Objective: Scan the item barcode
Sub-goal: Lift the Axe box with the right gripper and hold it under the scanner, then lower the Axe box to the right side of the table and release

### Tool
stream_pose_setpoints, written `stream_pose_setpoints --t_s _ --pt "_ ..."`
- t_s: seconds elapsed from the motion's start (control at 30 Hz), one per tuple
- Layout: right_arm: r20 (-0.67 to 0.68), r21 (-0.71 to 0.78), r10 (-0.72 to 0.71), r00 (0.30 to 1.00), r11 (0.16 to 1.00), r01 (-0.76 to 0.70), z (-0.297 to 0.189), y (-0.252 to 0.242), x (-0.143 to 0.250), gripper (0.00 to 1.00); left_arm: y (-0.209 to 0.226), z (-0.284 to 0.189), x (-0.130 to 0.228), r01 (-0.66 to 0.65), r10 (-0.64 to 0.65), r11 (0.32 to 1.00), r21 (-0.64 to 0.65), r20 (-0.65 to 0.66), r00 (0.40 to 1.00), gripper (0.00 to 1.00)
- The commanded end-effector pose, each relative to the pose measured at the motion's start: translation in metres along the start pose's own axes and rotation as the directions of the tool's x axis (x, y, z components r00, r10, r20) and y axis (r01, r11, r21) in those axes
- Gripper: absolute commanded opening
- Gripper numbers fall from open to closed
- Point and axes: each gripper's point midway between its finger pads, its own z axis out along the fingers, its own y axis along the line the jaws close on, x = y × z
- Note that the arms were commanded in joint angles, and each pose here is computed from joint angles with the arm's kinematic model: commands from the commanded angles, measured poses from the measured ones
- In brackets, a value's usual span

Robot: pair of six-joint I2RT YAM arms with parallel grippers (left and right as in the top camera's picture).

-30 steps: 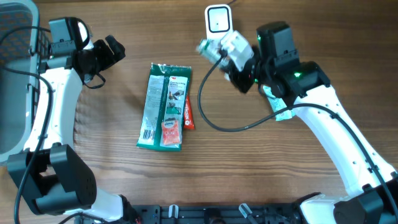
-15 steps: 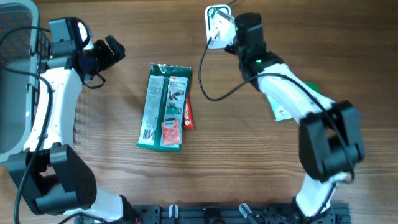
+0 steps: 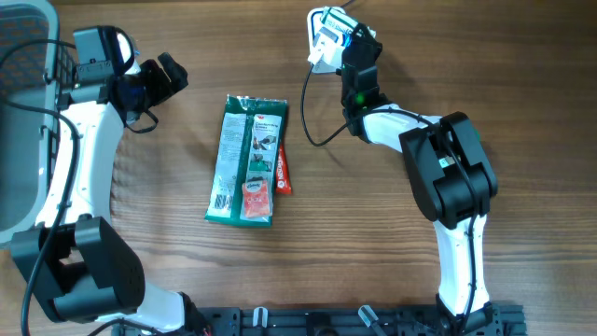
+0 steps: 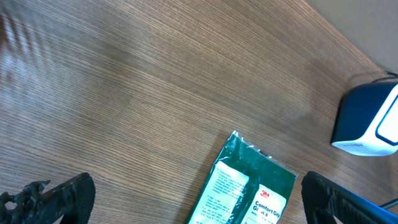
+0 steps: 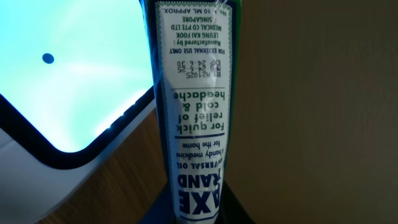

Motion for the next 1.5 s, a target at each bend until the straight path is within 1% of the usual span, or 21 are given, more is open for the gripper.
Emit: stream_pose_setpoints --t_s 0.0,0.13,0.27,0.37,0.5,0.53,0.6,0.67,0.7,0.73,0.77,0.87,0.97,1.0,1.07,1.17,1.2,1.23,1.3,1.33,1.47 --pt "-0.031 -0.007 -0.016 0.999 1.0 0.016 0.007 0.007 0.01 0.08 0.002 0.003 0.001 -0.017 0.017 1.0 -0.002 -0.006 1.0 1.0" --pt "-0.032 -0.02 0.001 0.999 1.0 -0.002 0.007 0.011 0.011 0.07 0.002 0.003 0.001 -0.017 0.017 1.0 -0.002 -0.006 1.0 1.0" --pt "-0.076 0.023 0.073 0.994 0.997 -0.072 0.001 -0.014 0.013 0.04 0.002 0.003 0.001 -0.017 0.017 1.0 -0.002 -0.006 1.0 1.0" --pt "-0.064 -0.024 0.141 0.988 0.99 -0.142 -0.011 -0.036 0.006 0.05 0.002 0.003 0.001 -0.017 0.017 1.0 -0.002 -0.006 1.0 1.0" --pt "-0.056 -0.15 0.312 0.948 0.936 -0.317 -0.057 -0.088 -0.003 0.06 0.002 0.003 0.001 -0.017 0.017 1.0 -0.002 -0.006 1.0 1.0" --pt "-0.081 -0.213 0.38 0.922 0.897 -0.388 -0.079 -0.098 -0.002 0.06 0.002 0.003 0.001 -0.017 0.017 1.0 -0.002 -0.006 1.0 1.0" --pt "-0.164 -0.416 0.479 0.863 0.759 -0.5 -0.124 -0.082 -0.002 0.06 0.002 0.003 0.001 -0.017 0.017 1.0 -0.002 -0.006 1.0 1.0" --pt "-0.265 -0.57 0.489 0.831 0.616 -0.544 -0.162 -0.056 0.0 0.06 0.002 0.003 0.001 -0.017 0.017 1.0 -0.002 -0.006 1.0 1.0" --pt "-0.378 -0.628 0.469 0.798 0.503 -0.593 -0.187 -0.034 0.008 0.06 0.002 0.003 0.001 -0.017 0.017 1.0 -0.002 -0.006 1.0 1.0" --pt "-0.486 -0.636 0.433 0.759 0.42 -0.647 -0.205 -0.017 0.019 0.07 0.002 0.003 0.001 -0.017 0.017 1.0 -0.002 -0.006 1.0 1.0" --pt "-0.583 -0.621 0.386 0.715 0.356 -0.698 -0.22 0.002 0.03 0.11 0.002 0.003 0.001 -0.017 0.017 1.0 -0.002 -0.006 1.0 1.0" --pt "-0.747 -0.515 0.318 0.583 0.277 -0.811 -0.241 0.038 0.054 0.06 0.002 0.003 0.001 -0.017 0.017 1.0 -0.002 -0.006 1.0 1.0" --pt "-0.805 -0.461 0.282 0.522 0.255 -0.85 -0.25 0.074 0.071 0.07 0.002 0.003 0.001 -0.017 0.017 1.0 -0.002 -0.006 1.0 1.0" --pt "-0.819 -0.443 0.28 0.502 0.249 -0.861 -0.252 0.082 0.075 0.08 0.002 0.003 0.001 -0.017 0.017 1.0 -0.002 -0.006 1.0 1.0" --pt "-0.842 -0.398 0.283 0.459 0.249 -0.883 -0.255 0.1 0.085 0.16 0.002 0.003 0.001 -0.017 0.017 1.0 -0.002 -0.006 1.0 1.0" --pt "-0.858 -0.318 0.315 0.406 0.295 -0.901 -0.251 0.109 0.101 0.23 0.002 0.003 0.001 -0.017 0.017 1.0 -0.002 -0.006 1.0 1.0" --pt "-0.858 -0.311 0.325 0.398 0.288 -0.906 -0.25 0.112 0.101 0.48 0.002 0.003 0.001 -0.017 0.017 1.0 -0.002 -0.006 1.0 1.0" --pt "-0.858 -0.306 0.332 0.392 0.283 -0.909 -0.249 0.112 0.1 0.55 0.002 0.003 0.001 -0.017 0.017 1.0 -0.002 -0.006 1.0 1.0" --pt "-0.851 -0.312 0.347 0.395 0.272 -0.91 -0.247 0.111 0.096 0.58 0.002 0.003 0.001 -0.017 0.017 1.0 -0.002 -0.006 1.0 1.0" --pt "-0.838 -0.313 0.374 0.397 0.267 -0.911 -0.241 0.109 0.092 0.67 0.002 0.003 0.001 -0.017 0.017 1.0 -0.002 -0.006 1.0 1.0" --pt "-0.792 -0.32 0.458 0.404 0.253 -0.913 -0.222 0.101 0.079 0.7 0.002 0.003 0.001 -0.017 0.017 1.0 -0.002 -0.006 1.0 1.0"
